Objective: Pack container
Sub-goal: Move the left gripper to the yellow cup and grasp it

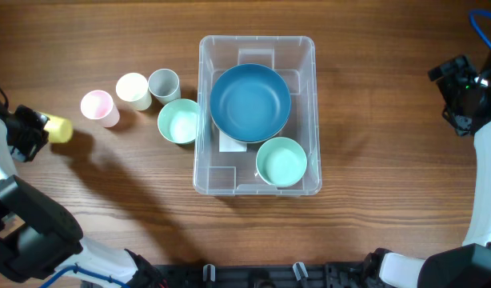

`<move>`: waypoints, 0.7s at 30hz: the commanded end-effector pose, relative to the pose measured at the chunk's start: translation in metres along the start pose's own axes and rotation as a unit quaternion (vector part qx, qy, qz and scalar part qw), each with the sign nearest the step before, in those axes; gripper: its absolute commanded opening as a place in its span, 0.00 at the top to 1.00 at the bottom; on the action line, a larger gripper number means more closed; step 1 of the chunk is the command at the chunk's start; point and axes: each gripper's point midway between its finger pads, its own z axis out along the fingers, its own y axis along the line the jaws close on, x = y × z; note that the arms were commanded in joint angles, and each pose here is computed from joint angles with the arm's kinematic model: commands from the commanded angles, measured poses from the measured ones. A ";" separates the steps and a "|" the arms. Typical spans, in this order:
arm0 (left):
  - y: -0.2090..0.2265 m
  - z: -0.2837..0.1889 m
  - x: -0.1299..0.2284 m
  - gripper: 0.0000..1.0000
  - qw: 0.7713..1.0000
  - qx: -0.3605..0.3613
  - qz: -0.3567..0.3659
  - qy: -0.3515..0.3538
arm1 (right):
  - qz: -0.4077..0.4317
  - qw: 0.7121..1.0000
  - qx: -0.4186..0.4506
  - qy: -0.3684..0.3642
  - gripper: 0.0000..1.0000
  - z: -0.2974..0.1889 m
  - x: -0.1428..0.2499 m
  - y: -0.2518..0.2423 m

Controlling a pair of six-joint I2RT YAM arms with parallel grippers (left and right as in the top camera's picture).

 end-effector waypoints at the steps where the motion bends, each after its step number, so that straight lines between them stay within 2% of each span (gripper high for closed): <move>1: -0.007 0.002 0.005 0.96 1.000 0.013 0.019 0.008 | 0.006 1.000 0.008 0.003 0.00 0.005 0.001 -0.002; 7: -0.014 0.001 0.009 0.95 0.999 0.018 0.026 0.011 | 0.006 1.000 0.008 0.003 0.00 0.005 0.001 -0.002; 9: -0.015 0.000 0.006 0.86 0.999 0.022 0.026 0.004 | 0.005 1.000 0.008 0.002 0.01 0.005 0.001 -0.002; 13: -0.018 0.000 0.006 0.83 0.999 0.027 0.027 0.004 | 0.006 1.000 0.008 0.002 0.00 0.005 0.001 -0.002; 15: -0.018 0.000 0.006 0.77 0.999 0.028 0.027 0.004 | 0.006 1.000 0.008 0.003 0.00 0.005 0.001 -0.002; 17: -0.028 -0.001 0.012 0.75 0.998 0.058 0.028 0.020 | 0.006 1.000 0.008 0.002 0.00 0.005 0.001 -0.002; 19: -0.029 -0.002 0.012 0.68 0.998 0.059 0.028 0.019 | 0.005 1.000 0.008 0.003 0.00 0.005 0.001 -0.002; 21: -0.024 -0.002 0.002 0.54 0.998 0.058 0.020 0.006 | 0.005 1.000 0.008 0.003 0.00 0.005 0.001 -0.002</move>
